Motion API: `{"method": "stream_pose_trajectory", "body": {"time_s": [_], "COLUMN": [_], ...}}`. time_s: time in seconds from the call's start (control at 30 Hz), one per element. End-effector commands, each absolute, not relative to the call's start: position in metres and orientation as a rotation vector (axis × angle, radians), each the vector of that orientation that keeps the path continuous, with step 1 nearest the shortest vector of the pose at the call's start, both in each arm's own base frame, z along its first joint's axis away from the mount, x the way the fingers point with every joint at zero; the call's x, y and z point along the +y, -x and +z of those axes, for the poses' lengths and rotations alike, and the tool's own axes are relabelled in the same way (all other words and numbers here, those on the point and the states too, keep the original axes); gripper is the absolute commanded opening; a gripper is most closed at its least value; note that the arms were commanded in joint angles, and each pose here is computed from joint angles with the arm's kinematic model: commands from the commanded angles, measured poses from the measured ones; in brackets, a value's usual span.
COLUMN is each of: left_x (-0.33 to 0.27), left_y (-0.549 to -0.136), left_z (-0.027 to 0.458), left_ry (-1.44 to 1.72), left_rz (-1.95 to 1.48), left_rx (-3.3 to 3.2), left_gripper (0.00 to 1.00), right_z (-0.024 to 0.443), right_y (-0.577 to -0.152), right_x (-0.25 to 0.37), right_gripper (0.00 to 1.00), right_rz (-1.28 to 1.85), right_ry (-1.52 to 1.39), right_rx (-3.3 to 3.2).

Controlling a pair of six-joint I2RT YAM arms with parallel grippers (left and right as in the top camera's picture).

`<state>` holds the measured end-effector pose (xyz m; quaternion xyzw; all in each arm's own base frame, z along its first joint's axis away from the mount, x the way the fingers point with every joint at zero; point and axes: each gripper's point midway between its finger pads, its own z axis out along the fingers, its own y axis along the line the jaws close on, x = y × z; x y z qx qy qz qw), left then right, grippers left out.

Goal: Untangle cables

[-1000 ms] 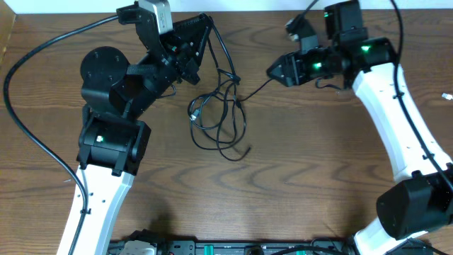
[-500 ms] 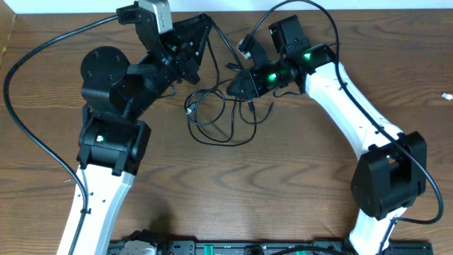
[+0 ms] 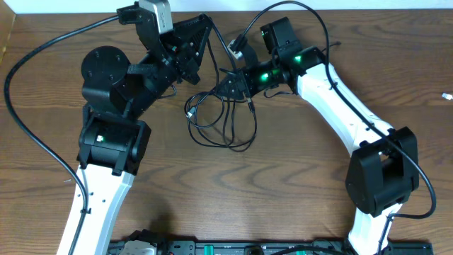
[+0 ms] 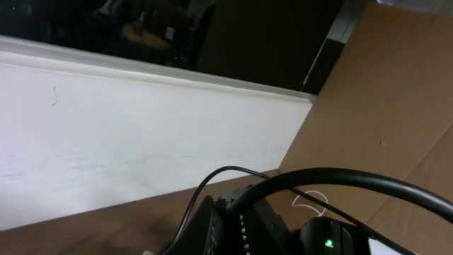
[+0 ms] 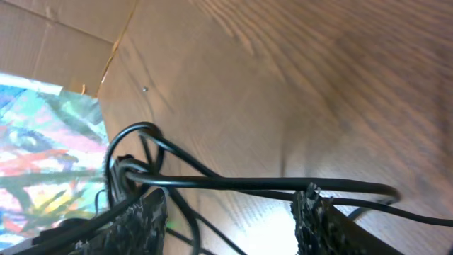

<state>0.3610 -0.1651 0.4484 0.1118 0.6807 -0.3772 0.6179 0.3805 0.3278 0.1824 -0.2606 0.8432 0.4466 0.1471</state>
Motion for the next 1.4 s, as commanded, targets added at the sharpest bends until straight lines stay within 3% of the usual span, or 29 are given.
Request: {"method": "stream_pose_trajectory", "body": {"time_s": [0.0,0.23,0.47,0.57,0.77,0.9,1.2,1.37], "left_x": [-0.159,-0.157,-0.156,-0.156,-0.144,-0.108,-0.002,0.043], "left_y": [-0.365,-0.367,-0.367,-0.367,-0.365,-0.362,-0.329,-0.32], "left_z": [0.451,0.45,0.449,0.453,0.473,0.489,0.529,0.523], "left_ry": [-0.218,-0.205,-0.2,-0.201,-0.155,-0.062,0.127,0.238], "left_rz": [-0.848,-0.837,-0.833,-0.834,-0.853,-0.815,-0.57,-0.454], "left_rx": [1.567,1.571,1.575,1.562,1.49,1.446,1.305,1.313], "left_gripper": [0.07,0.08,0.07,0.07,0.07,0.08,0.07,0.07], "right_z": [0.19,0.183,0.154,0.124,0.077,0.067,0.051,0.048], "right_y": [-0.371,-0.363,-0.357,-0.375,-0.391,-0.411,-0.45,-0.458], "right_x": [0.34,0.336,0.348,0.337,0.323,0.293,0.189,0.148], "right_gripper": [0.52,0.52,0.5,0.48,0.37,0.33,0.33,0.22], "right_rz": [1.361,1.363,1.176,0.957,0.904,0.88,0.605,0.551], "right_ry": [0.787,0.772,0.803,0.632,0.426,0.289,-0.026,-0.101], "right_rx": [2.403,2.466,2.548,2.674,2.811,2.843,2.897,2.906]}}
